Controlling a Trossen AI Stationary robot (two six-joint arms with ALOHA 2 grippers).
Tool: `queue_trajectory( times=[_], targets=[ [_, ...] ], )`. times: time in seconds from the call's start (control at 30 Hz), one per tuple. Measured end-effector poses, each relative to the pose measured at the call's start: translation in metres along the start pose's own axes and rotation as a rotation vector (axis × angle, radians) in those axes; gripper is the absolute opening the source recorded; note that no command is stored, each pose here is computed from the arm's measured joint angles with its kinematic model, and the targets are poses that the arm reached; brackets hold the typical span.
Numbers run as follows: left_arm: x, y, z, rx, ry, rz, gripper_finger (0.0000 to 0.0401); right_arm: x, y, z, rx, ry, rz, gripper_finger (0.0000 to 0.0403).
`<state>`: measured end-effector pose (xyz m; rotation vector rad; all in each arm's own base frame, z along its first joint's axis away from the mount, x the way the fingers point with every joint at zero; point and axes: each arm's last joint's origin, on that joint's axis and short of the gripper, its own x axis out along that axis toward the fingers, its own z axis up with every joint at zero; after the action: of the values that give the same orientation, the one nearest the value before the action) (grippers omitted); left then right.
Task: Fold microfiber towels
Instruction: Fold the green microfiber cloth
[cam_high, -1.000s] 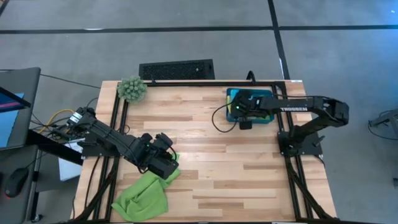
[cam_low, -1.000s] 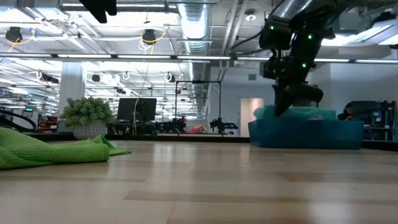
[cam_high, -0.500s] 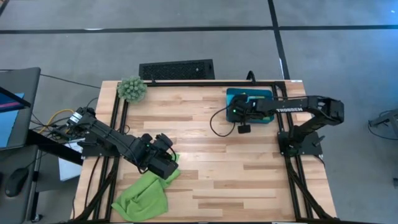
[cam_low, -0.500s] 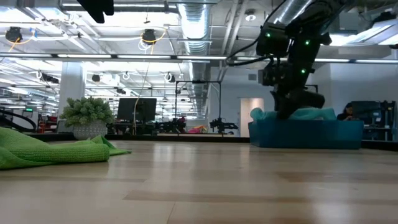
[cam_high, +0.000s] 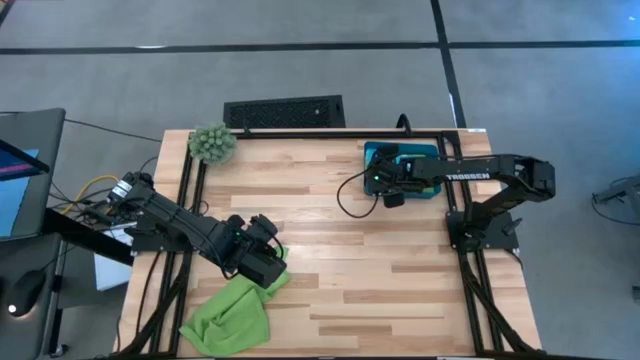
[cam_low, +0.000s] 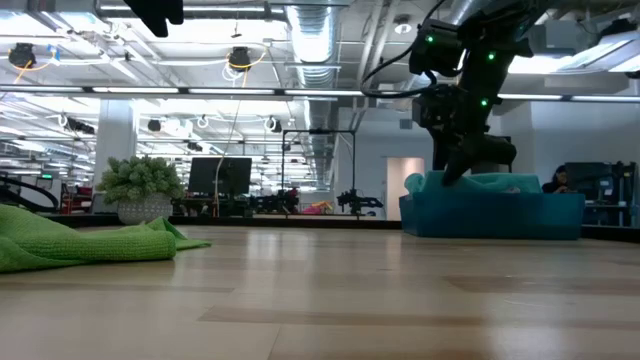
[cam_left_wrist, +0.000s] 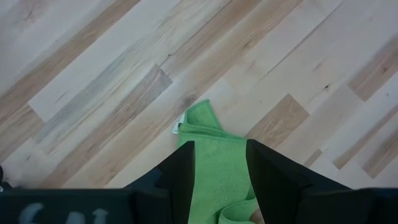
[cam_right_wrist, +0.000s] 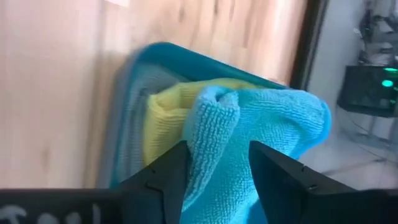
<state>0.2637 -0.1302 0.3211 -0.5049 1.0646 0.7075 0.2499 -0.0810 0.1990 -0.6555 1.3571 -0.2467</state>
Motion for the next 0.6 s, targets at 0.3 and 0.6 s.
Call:
queue_trajectory(
  times=[0.3, 0.6],
  targets=[
    [0.0, 0.0, 0.0, -0.002, 0.0, 0.0, 0.0137, -0.025, -0.008, 0.011, 0.03, -0.008, 0.041, 0.02],
    [0.0, 0.0, -0.001, -0.005, 0.015, -0.001, 0.0137, -0.093, -0.039, 0.027, 0.263, -0.181, 0.07, 0.0201]
  ],
)
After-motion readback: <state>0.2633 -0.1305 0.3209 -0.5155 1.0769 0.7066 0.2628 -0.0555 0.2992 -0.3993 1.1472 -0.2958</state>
